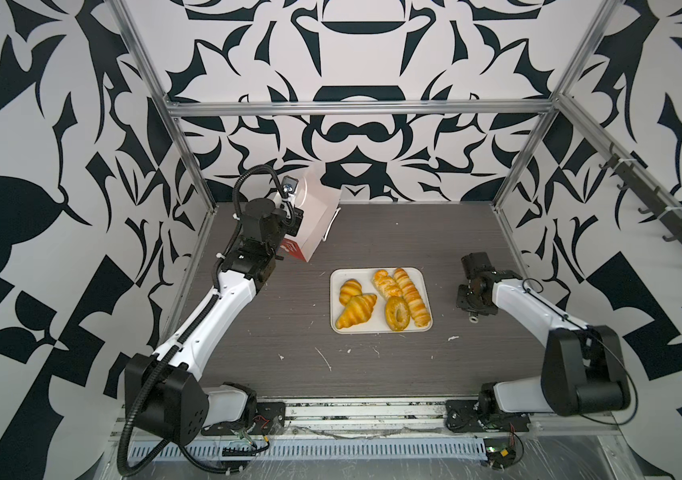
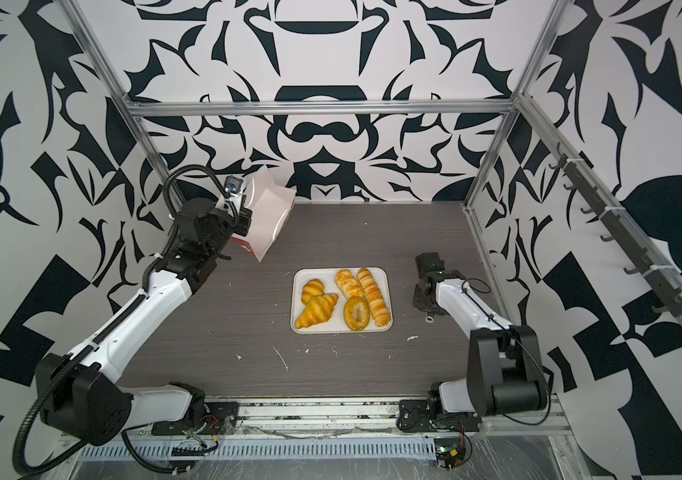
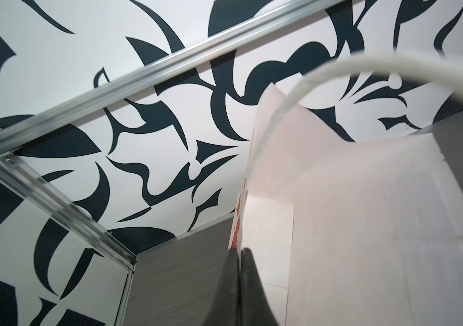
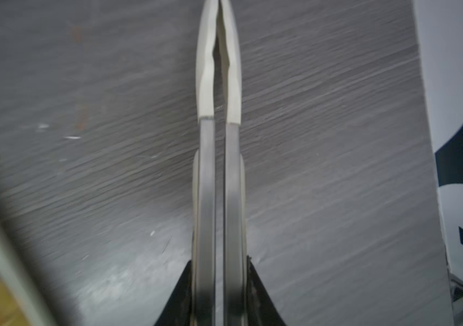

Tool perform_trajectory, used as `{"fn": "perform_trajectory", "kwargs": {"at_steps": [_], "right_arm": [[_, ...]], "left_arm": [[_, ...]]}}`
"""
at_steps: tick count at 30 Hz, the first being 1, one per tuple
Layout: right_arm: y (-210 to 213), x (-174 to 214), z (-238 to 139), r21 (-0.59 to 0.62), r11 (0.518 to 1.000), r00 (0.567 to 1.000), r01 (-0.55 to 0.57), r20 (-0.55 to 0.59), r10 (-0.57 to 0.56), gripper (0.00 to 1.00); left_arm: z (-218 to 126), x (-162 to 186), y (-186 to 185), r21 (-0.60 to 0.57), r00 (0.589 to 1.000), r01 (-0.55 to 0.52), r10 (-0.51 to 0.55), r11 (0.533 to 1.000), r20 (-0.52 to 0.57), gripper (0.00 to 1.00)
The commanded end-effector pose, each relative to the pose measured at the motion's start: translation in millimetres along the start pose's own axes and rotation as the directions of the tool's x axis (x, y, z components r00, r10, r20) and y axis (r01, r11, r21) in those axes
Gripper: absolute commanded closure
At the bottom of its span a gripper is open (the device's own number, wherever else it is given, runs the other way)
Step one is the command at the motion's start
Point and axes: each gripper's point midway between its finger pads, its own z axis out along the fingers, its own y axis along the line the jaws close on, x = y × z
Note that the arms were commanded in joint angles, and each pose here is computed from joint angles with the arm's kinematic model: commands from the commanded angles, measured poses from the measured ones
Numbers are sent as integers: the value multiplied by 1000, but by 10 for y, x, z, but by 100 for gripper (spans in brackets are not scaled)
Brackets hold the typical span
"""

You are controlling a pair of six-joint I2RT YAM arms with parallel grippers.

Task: Take the fake bread out of the paper bag
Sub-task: 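Open the right tongs and withdraw them from the tray, then set the paper bag upright on the table with the left gripper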

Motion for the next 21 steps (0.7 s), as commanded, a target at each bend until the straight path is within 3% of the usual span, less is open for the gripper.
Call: {"fn": "perform_trajectory", "kwargs": {"at_steps": [1,3,7,11,21], "right_arm": [[-32,-393,71,-14,1000,996,-17,82,18,68],[-22,-377,200,-19,999,998,-26,52,27,64],[-7,-346,315,-12,999,999,-46,10,46,40],[-34,-357,237,-23,994,993,-103,51,104,28],[-271,-392,-245,-53,982,937,-180,295,188,27]], "left_arm": [[-182,-255,75,11,997,66,-66,998,41,100],[-225,-307,56,33,995,86,-87,996,49,100],[-281,-377,-13,85,986,152,-157,985,55,100],[-310,-440,-116,142,974,212,-221,967,51,100],[-410,-346,-396,222,926,372,-377,901,-23,100]]}}
